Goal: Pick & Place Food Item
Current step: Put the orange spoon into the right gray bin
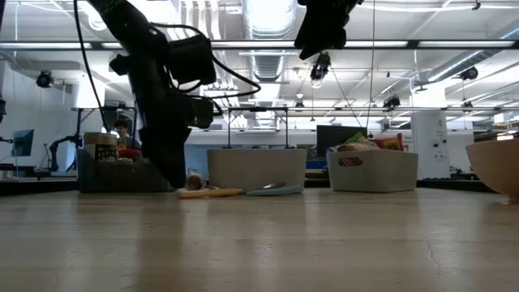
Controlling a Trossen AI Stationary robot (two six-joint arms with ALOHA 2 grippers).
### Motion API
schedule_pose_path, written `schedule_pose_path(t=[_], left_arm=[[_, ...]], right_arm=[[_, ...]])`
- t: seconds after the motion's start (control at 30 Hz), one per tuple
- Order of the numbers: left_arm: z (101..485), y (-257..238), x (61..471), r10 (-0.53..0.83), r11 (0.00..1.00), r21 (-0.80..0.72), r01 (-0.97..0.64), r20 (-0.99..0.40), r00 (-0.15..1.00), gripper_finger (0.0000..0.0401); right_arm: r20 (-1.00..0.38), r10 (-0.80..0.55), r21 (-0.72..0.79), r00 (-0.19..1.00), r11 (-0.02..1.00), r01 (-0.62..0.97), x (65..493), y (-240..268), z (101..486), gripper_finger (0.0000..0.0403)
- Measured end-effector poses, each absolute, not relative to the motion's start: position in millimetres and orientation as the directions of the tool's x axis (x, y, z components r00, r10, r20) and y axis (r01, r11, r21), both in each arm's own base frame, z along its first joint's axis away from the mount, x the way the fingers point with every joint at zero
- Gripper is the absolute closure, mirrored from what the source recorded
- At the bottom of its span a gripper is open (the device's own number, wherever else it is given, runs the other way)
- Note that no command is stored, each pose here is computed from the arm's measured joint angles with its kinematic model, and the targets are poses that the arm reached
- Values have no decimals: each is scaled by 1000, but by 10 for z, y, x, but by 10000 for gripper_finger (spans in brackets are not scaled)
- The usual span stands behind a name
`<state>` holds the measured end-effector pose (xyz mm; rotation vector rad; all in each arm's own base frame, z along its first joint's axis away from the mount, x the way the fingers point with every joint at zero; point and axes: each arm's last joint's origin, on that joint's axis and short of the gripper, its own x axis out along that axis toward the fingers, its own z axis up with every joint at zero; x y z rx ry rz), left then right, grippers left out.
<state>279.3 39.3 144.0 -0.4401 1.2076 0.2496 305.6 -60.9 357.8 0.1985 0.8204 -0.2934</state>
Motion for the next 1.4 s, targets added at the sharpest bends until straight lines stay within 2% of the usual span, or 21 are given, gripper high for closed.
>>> schedule_pose_path(t=[0.27, 0.7, 0.8, 1.07, 1.23, 1.4], left_arm=[[1454, 401, 2863, -33, 913, -203, -355, -902, 431, 233], [1420, 400, 2871, -20, 945, -160, -286, -899, 438, 231], [1408, 392, 2871, -46, 946, -185, -267, -891, 452, 213], [1366, 391, 2831, -17, 944, -157, -292, -902, 431, 126], [1367, 410, 2831, 67, 942, -82, -324, -904, 422, 116], [1370, 381, 2840, 66, 968, -47, -247, -901, 428, 116]], right_arm=[[-751, -179, 60, 636, 940, 336, 3052, -609, 3567, 172], [-755, -178, 54, 631, 942, 331, 3051, -608, 3554, 172], [-756, -177, 50, 630, 944, 325, 3051, -608, 3551, 172], [-757, -177, 45, 629, 946, 320, 3052, -608, 3545, 172], [-758, -176, 45, 628, 946, 320, 3053, -608, 3542, 172], [-759, -176, 45, 627, 946, 320, 3052, -608, 3537, 172]])
